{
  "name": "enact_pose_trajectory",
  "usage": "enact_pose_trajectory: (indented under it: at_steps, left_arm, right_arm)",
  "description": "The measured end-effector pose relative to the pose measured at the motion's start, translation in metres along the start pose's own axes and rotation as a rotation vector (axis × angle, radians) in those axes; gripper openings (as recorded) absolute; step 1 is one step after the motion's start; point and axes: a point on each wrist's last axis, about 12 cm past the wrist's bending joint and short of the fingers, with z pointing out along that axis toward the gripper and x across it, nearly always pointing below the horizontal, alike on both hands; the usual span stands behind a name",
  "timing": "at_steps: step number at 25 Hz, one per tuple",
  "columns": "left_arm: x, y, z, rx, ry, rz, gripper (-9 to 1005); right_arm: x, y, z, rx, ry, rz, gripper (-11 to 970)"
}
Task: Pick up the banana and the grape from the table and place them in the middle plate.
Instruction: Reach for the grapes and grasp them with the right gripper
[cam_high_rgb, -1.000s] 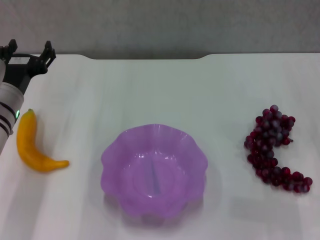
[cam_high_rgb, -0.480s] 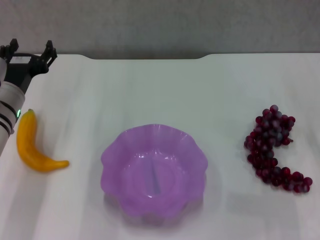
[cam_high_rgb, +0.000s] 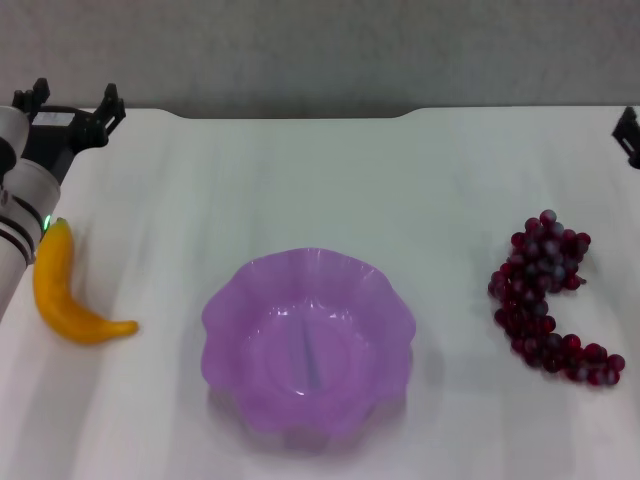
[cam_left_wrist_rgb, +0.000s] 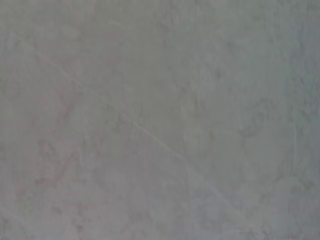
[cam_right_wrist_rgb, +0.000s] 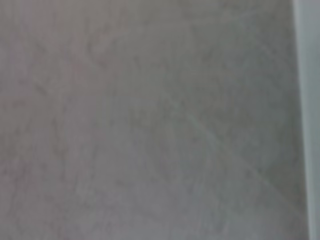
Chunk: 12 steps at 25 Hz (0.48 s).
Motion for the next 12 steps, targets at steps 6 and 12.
enact_pose_trajectory:
  at_steps: [6, 12]
  left_arm:
    - [-0.0011, -0.0019, 0.0011, 0.004, -0.001, 0.009, 894]
    - [-0.0012, -0.0020, 0.0028, 0.005, 0.011, 0.012, 894]
  right_arm:
    - [-0.0024, 0.0021, 0.0084, -0.002, 0.041, -0.013, 865]
    - [-0.0028, 0.0095, 0.0108, -0.019, 0.052, -0.036, 864]
